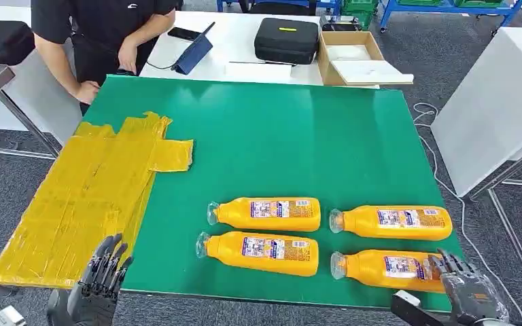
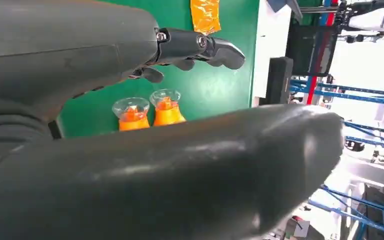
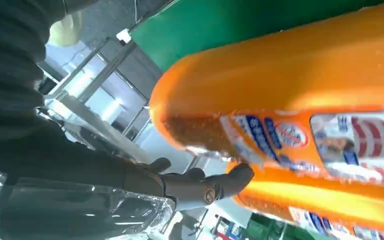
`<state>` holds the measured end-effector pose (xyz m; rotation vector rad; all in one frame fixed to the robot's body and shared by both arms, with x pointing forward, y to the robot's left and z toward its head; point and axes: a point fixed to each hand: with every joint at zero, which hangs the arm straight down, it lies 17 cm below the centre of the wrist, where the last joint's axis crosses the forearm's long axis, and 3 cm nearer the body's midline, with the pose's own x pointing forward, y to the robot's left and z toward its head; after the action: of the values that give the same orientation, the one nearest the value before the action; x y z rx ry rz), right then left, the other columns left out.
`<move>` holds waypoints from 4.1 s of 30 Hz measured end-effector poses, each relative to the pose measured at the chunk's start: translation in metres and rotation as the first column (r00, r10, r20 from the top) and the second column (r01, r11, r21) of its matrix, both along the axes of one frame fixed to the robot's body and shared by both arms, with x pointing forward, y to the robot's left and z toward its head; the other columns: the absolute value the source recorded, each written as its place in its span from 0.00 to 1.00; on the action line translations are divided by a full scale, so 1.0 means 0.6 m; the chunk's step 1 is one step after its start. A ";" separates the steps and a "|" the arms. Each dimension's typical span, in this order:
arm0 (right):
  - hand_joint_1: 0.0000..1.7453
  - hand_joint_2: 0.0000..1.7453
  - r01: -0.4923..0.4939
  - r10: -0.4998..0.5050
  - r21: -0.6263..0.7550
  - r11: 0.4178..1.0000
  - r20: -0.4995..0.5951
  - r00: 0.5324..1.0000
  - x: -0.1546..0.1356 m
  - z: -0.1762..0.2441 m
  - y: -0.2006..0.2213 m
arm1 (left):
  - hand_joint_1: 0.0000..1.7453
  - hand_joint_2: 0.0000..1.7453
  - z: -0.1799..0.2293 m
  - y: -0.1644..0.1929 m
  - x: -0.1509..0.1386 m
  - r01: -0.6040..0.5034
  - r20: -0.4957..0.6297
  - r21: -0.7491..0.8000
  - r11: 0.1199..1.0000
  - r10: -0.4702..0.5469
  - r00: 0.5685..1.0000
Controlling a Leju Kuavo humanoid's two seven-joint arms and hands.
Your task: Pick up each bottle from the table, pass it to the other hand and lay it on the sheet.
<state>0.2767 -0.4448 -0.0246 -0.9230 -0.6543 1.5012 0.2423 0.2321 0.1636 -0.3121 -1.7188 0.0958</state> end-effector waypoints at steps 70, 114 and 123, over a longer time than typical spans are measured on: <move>1.00 1.00 -0.003 0.014 0.112 0.994 -0.099 0.995 0.095 -0.095 0.011 | 0.00 0.00 -0.016 0.039 -0.018 0.003 -0.003 0.007 1.000 -0.003 1.000; 1.00 1.00 -0.236 0.180 0.145 0.961 0.324 0.929 0.034 0.254 0.068 | 0.00 0.00 -0.032 0.032 -0.004 0.010 -0.024 0.006 1.000 -0.010 1.000; 1.00 1.00 -0.322 0.128 0.301 0.897 0.521 0.844 0.114 0.326 0.124 | 0.00 1.00 -0.034 0.042 0.033 -0.044 0.005 -0.043 0.998 0.044 0.999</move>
<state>0.3451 -0.3706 0.1711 -0.9470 -1.4245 1.2748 0.2621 0.2572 0.1432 -0.3065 -1.7312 0.1647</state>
